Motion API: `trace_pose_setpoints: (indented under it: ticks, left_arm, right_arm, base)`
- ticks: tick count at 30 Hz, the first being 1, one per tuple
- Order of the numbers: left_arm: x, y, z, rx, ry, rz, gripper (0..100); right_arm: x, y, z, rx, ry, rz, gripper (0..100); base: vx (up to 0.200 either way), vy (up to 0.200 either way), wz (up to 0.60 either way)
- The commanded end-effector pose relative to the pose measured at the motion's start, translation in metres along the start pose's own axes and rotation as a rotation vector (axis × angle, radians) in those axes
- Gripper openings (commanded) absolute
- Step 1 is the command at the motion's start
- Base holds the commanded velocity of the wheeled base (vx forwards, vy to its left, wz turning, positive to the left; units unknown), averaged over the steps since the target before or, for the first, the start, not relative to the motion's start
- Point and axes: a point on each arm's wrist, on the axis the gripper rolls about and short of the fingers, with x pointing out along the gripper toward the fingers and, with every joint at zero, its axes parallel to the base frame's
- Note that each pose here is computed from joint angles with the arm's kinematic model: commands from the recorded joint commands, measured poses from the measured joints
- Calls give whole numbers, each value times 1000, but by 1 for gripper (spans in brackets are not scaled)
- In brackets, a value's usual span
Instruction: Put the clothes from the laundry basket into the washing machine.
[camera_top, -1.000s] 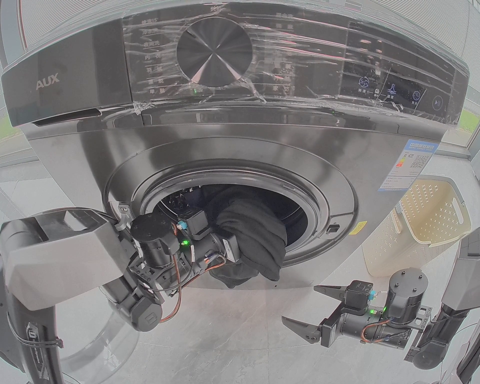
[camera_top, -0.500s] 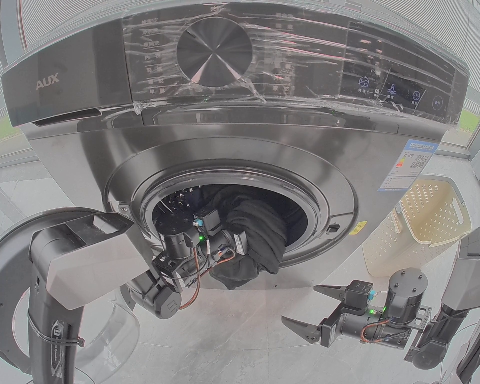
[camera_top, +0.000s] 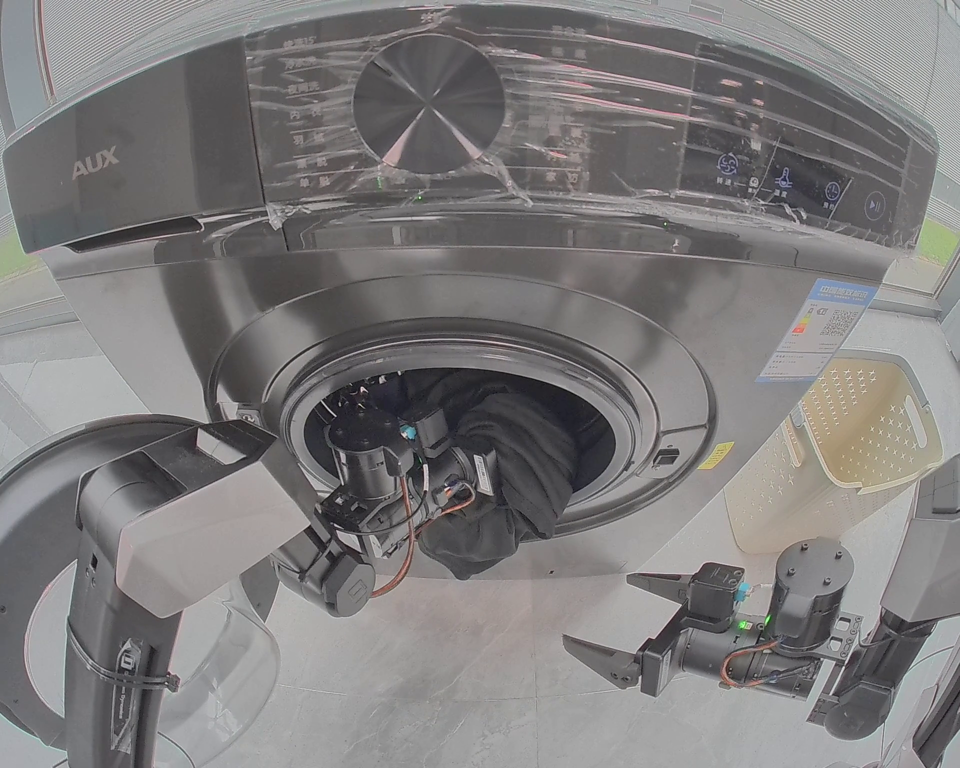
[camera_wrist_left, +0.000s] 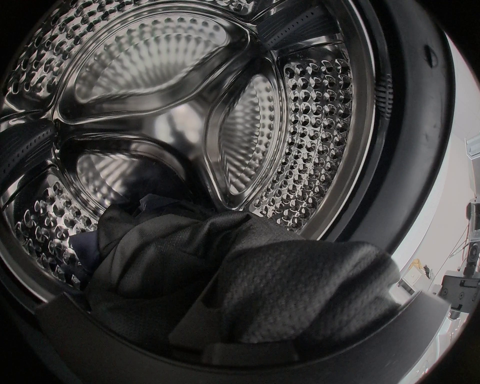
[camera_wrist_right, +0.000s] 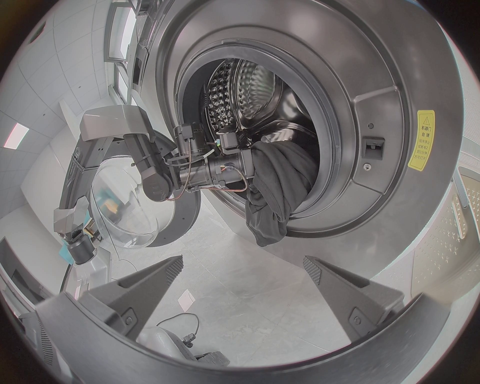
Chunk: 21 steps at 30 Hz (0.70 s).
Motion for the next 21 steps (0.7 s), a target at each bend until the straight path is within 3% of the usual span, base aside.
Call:
trace_pose_setpoints:
  ticks: [1, 8, 11, 16, 21]
  left_arm:
    - [9, 1, 6, -2, -18, -9, 0]
    - [31, 16, 12, 1, -70, 25, 0]
    - [34, 13, 10, -6, -56, 15, 0]
    - [47, 12, 4, -41, -60, 10, 0]
    - [61, 21, 22, -40, -104, 47, 0]
  right_arm:
    - [0, 0, -1, 1, 5, -1, 100]
    - [2, 0, -4, 2, 16, -1, 100]
    - [2, 0, -4, 2, 16, -1, 100]
    - [3, 0, -4, 2, 20, 1, 100]
    - [4, 0, -5, 2, 24, 0, 100]
  base:
    - [0, 0, 0]
    - [0, 0, 0]
    - [0, 0, 0]
    - [0, 0, 0]
    - [0, 0, 0]
